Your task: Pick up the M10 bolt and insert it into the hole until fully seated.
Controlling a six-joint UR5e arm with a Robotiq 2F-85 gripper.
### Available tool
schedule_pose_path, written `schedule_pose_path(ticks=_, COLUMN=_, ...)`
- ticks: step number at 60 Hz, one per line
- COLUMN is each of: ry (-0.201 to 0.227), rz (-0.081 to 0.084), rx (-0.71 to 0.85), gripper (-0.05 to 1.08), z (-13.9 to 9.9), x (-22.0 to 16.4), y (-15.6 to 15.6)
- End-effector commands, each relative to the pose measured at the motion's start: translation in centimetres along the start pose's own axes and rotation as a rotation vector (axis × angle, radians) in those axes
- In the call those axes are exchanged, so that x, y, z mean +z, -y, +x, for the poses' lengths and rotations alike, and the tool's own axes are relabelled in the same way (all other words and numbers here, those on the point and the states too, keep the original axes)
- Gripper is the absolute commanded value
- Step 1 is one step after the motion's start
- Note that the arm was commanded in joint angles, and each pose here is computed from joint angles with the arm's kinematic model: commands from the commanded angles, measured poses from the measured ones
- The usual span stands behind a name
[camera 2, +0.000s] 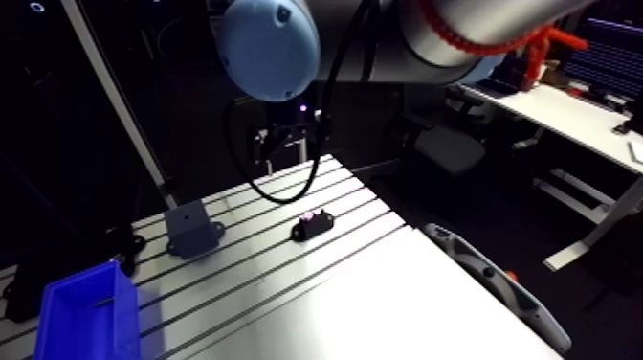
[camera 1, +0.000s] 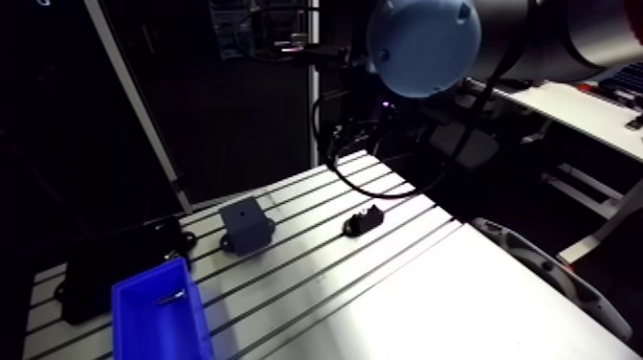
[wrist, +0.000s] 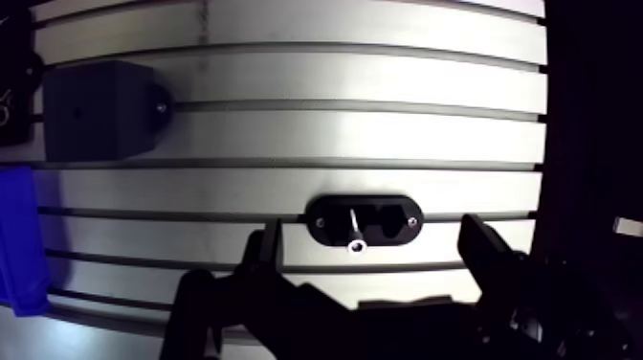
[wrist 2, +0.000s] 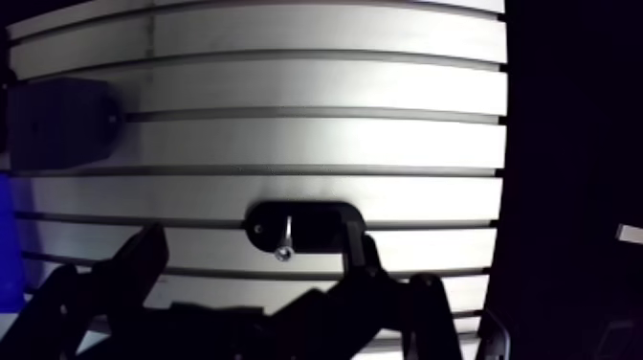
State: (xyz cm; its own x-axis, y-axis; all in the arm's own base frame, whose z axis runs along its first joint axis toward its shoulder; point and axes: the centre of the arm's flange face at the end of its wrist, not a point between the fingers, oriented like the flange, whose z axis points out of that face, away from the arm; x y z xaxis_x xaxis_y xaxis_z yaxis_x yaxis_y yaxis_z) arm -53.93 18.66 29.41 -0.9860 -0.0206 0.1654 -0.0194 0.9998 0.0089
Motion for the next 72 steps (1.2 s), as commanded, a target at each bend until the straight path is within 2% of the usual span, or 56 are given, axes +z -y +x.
schedule_pose_path(ticks=1, ry=-0.003, rz=0.005, rx=0.002, gripper=0.01, z=-1.1, x=1.3, y=0.0)
schedule_pose_path(ticks=14, ry=-0.011, rz=-0.004, rx=0.01, gripper=0.08, z=-1.7, x=1.7, y=-0.4)
schedule_pose_path(ticks=20, ry=-0.002, rz=0.002, rx=0.013, gripper=0.13, z=-2.1, x=2.2, y=-0.3)
schedule_pose_path(ticks=28, ry=0.003, rz=0.006, rx=0.014, gripper=0.29, z=-2.6, x=2.7, y=-0.4)
schedule_pose_path(ticks=35, ry=0.011, rz=0.008, rx=-0.002, gripper=0.33, z=-2.8, x=3.1, y=-0.4)
schedule_pose_path(ticks=39, ry=0.023, rz=0.018, rx=0.004, gripper=0.39, z=-3.2, x=3.9, y=-0.7)
schedule_pose_path(ticks=43, ry=0.028, rz=0.019, rx=0.007, gripper=0.44, z=-3.4, x=4.1, y=-0.8)
schedule_pose_path(ticks=52, ry=0.042, rz=0.029, rx=0.013, gripper=0.45, z=-3.6, x=5.0, y=-0.9)
schedule_pose_path(ticks=62, ry=0.03, rz=0.011, rx=0.01, gripper=0.47, z=-3.6, x=5.8, y=-1.1)
schedule_pose_path(ticks=72, ry=0.035, rz=0.015, rx=0.012, gripper=0.48, z=-3.9, x=6.2, y=-0.9)
